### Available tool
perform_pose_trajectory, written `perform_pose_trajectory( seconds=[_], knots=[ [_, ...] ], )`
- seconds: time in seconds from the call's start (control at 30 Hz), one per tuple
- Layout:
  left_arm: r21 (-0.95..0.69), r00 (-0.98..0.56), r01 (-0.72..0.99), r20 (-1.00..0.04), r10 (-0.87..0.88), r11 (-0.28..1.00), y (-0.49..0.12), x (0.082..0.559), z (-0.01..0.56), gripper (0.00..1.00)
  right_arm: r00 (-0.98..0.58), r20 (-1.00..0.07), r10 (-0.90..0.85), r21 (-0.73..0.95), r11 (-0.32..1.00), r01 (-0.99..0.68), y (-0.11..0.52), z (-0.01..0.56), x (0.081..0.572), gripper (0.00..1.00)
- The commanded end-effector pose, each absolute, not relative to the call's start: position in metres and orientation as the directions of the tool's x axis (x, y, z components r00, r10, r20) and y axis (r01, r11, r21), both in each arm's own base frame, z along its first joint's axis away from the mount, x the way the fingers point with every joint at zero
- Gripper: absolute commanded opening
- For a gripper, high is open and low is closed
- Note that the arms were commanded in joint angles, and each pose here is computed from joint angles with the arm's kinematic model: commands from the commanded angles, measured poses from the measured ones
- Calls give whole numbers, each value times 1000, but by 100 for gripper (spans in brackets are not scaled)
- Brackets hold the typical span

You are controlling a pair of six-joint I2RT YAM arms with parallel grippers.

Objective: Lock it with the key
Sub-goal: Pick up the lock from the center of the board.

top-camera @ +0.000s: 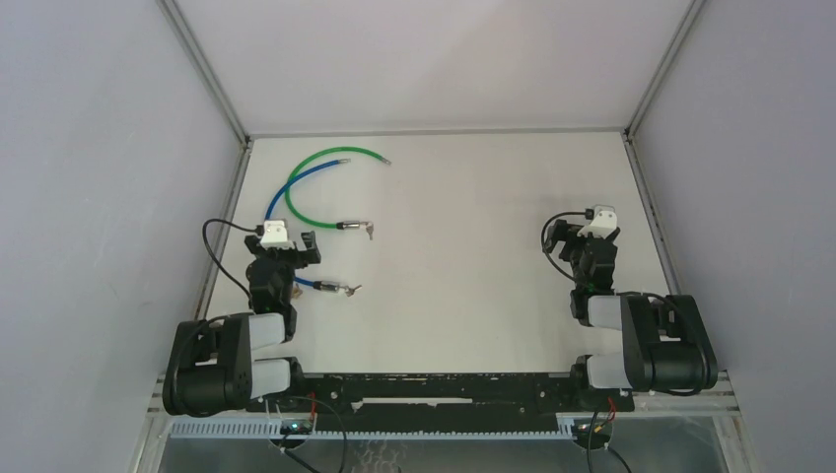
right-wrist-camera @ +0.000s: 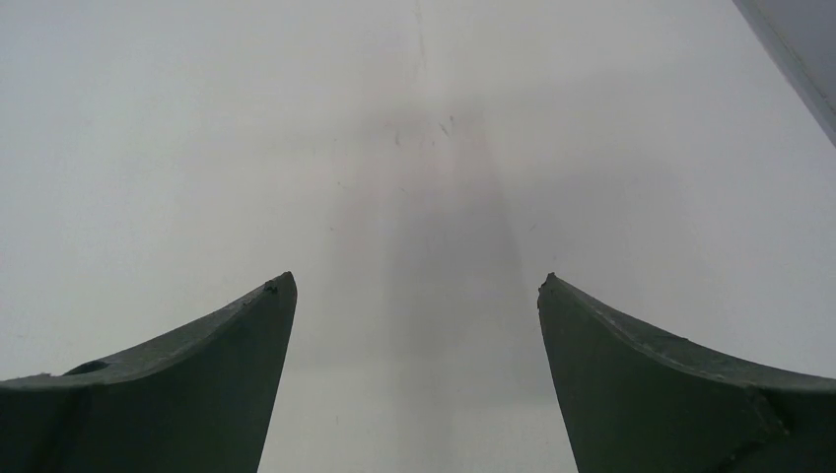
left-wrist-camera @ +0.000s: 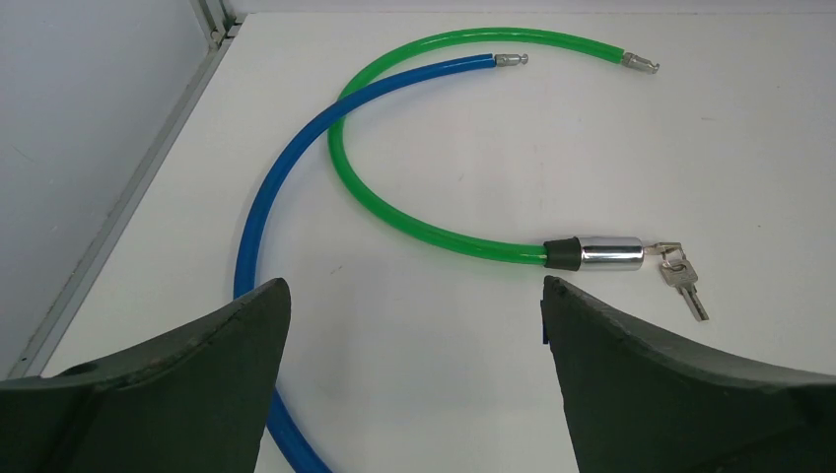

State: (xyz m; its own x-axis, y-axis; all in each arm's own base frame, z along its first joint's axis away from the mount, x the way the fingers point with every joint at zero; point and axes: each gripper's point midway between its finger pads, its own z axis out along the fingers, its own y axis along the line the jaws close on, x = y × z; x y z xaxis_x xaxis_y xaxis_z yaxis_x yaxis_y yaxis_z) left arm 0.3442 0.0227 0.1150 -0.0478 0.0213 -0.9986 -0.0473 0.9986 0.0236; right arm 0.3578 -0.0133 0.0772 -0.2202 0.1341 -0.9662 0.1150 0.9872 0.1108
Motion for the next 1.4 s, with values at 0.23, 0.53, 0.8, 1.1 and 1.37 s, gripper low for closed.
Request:
perform_pose_trajectory(
  seconds=[0.23,0.53,0.8,1.1,1.37],
  knots=[
    [49,16,-98,-999,50,994,26,352,137,100,-137,-982,128,114,988,103,-14,103,368,99],
    [5,19,-274,-1000,11,962,52,352,149,100,-126,-984,123,109,987,114,-14,104,367,99],
    [283,-561,-213,-819,121,935,88,350,203,95,-85,-945,316,290,929,228,-35,174,356,99],
    [365,-731,578,-167,662,730,81,207,117,87,-175,-958,229,277,901,-333,79,223,351,98],
    [228,-413,887,1,911,402,73,202,68,70,-201,-976,83,174,850,-498,133,212,344,98]
  ],
)
